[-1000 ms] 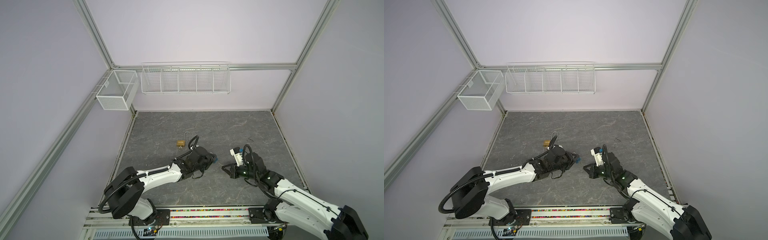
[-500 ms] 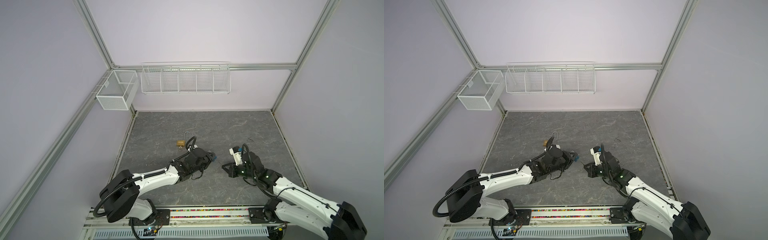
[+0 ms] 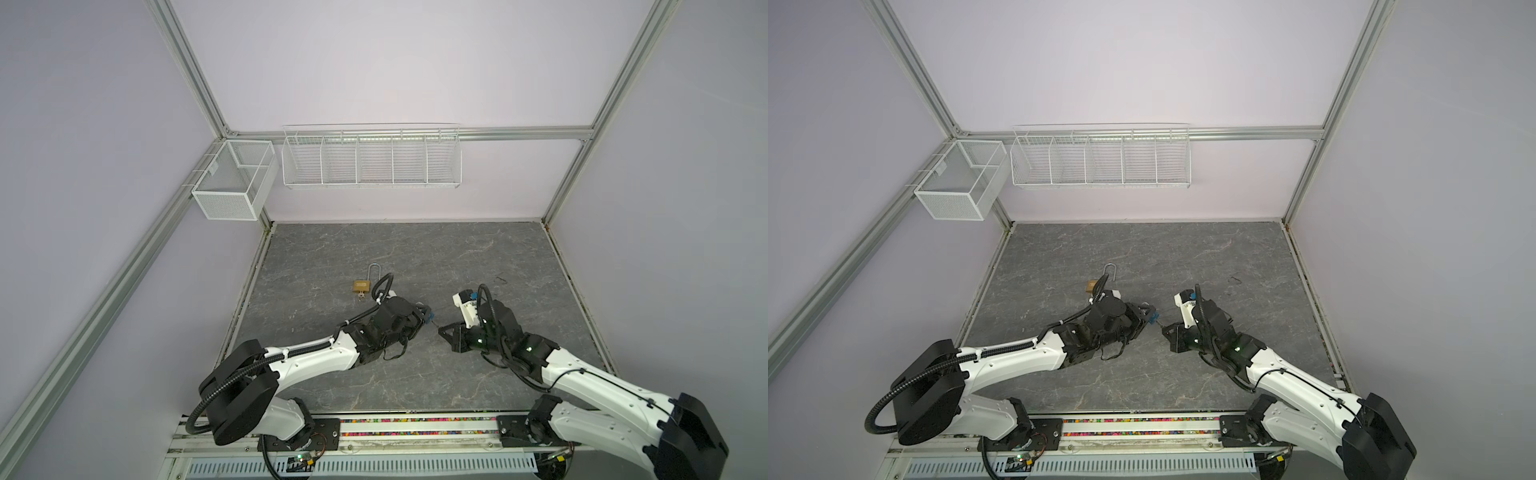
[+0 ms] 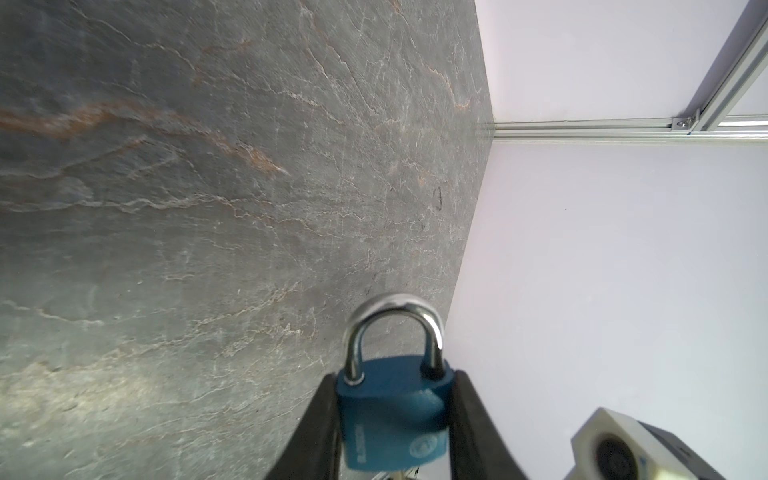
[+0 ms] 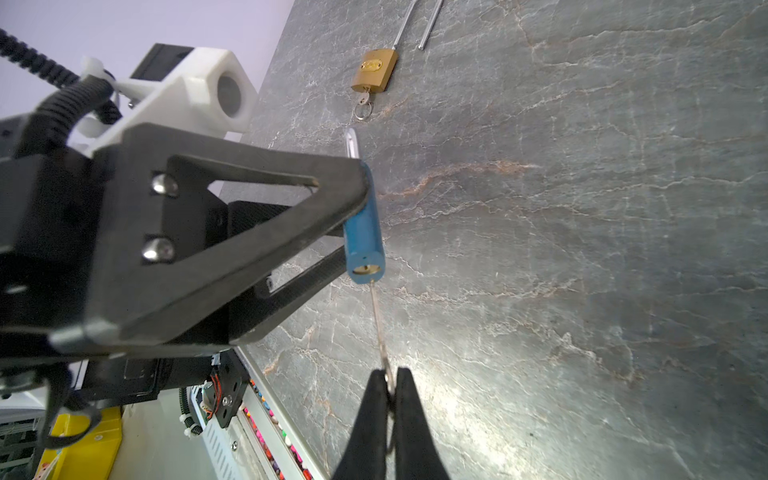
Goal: Unlock with the key
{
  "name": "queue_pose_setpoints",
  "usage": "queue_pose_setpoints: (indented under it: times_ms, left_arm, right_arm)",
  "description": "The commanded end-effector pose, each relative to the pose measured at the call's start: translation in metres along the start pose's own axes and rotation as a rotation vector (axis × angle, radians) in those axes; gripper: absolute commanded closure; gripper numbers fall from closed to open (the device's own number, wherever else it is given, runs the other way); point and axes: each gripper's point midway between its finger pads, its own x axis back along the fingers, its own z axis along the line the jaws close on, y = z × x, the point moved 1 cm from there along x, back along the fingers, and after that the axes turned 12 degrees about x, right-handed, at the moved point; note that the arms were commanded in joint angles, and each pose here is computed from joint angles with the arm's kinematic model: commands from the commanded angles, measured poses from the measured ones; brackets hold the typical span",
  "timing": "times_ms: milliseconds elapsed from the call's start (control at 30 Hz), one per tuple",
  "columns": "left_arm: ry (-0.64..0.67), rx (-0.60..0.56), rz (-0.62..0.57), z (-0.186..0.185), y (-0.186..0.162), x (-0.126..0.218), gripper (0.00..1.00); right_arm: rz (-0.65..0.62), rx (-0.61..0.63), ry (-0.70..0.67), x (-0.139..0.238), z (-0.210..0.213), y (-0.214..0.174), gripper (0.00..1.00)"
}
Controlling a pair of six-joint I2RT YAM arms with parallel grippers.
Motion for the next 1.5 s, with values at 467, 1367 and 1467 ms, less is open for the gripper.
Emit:
queue_pose_setpoints:
  times_ms: [467,1367,1467]
  left_arm:
    - [-0.047,0.0,0.01,-0.012,-0.005,0.0,1.0]
    - [-0.084,-0.018,-0.044,-0.018,-0.012,0.003,1.0]
    - [-0.097,-0.032,-0.077,-0.023,-0.012,0.007,1.0]
  right_arm:
    - [-0.038,0.016,0.006,-0.003,0.01,0.02,0.94]
    - [-0.054,-0.014,-0.053,-0.004,0.004,0.026,0.94]
    - [-0.058,-0.024,-0.071,-0.006,0.003,0.025,0.94]
